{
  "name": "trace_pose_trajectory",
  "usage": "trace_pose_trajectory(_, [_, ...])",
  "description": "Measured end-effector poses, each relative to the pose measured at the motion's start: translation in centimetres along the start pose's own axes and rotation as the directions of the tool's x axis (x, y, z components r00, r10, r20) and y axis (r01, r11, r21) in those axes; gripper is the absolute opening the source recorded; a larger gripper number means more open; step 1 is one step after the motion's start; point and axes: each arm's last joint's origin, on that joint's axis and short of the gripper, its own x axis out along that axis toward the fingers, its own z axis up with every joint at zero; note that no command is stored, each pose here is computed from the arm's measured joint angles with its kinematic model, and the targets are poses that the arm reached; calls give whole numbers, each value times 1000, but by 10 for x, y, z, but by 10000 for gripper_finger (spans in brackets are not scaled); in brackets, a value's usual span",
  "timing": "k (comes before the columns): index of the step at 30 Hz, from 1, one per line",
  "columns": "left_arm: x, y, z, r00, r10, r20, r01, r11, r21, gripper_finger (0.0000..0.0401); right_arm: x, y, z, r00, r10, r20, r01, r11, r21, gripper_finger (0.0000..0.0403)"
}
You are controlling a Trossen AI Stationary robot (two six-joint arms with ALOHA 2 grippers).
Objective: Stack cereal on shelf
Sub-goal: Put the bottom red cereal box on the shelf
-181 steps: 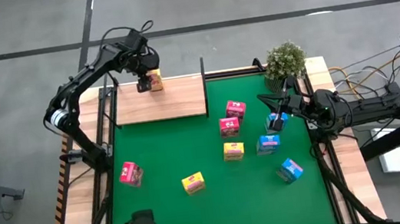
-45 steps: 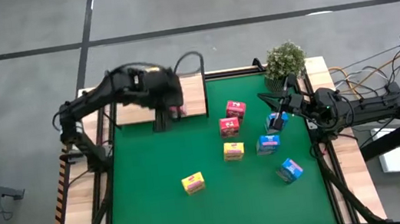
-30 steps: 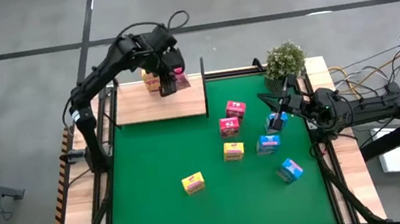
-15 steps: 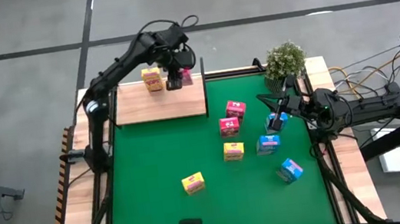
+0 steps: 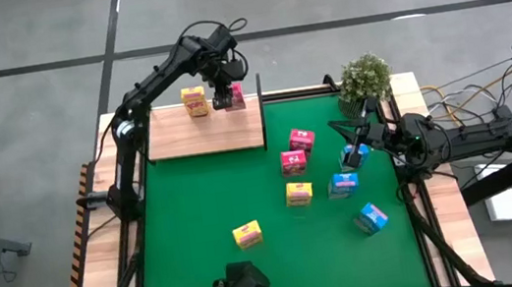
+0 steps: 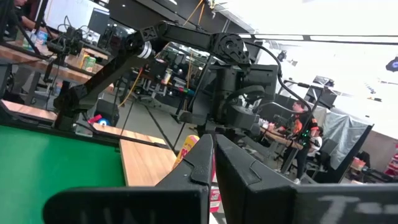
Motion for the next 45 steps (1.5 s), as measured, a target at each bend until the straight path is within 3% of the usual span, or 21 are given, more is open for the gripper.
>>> trace_pose_trajectory(45, [23, 12, -8, 999, -38, 3, 38, 998, -55, 169, 0, 0, 0, 1000, 1, -2, -1, 1000, -4, 9])
